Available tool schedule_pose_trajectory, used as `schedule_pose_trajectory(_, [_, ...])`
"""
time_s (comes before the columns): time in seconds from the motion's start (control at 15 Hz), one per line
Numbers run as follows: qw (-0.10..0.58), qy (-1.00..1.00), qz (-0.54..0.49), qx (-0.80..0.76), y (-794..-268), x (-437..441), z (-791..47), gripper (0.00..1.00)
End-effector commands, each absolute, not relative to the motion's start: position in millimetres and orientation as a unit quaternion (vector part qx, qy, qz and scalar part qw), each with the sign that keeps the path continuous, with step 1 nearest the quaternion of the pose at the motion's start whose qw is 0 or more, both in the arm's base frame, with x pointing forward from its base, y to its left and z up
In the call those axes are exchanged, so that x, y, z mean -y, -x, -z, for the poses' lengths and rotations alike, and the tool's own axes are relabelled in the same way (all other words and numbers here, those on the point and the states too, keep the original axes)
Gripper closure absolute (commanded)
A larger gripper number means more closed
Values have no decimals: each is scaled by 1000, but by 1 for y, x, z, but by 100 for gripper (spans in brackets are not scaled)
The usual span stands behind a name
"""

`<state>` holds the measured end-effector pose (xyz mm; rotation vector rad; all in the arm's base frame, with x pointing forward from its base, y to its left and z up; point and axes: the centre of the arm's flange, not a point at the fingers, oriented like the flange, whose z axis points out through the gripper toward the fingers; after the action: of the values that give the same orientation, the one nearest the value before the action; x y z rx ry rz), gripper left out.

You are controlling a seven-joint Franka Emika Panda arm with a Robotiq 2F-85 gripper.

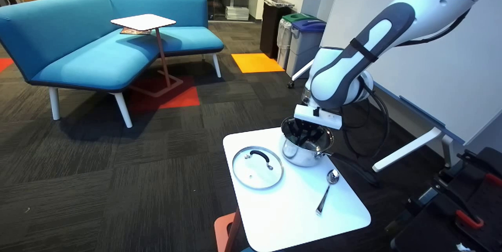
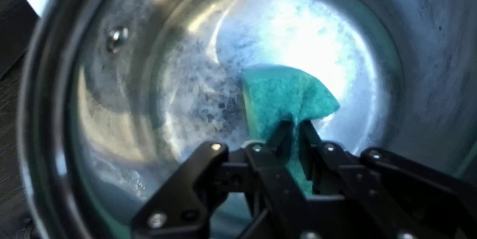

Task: Use the green sponge to wipe the inside of the silver pot

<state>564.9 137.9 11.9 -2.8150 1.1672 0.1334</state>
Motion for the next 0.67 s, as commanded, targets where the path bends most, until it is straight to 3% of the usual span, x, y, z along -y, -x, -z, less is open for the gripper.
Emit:
schedule_pose_trajectory(0.0, [68,920,-24,-384,-541,-120,-44,98])
schedule_pose_trajectory(0.6, [144,930,36,-337,-512,-105,-104,98])
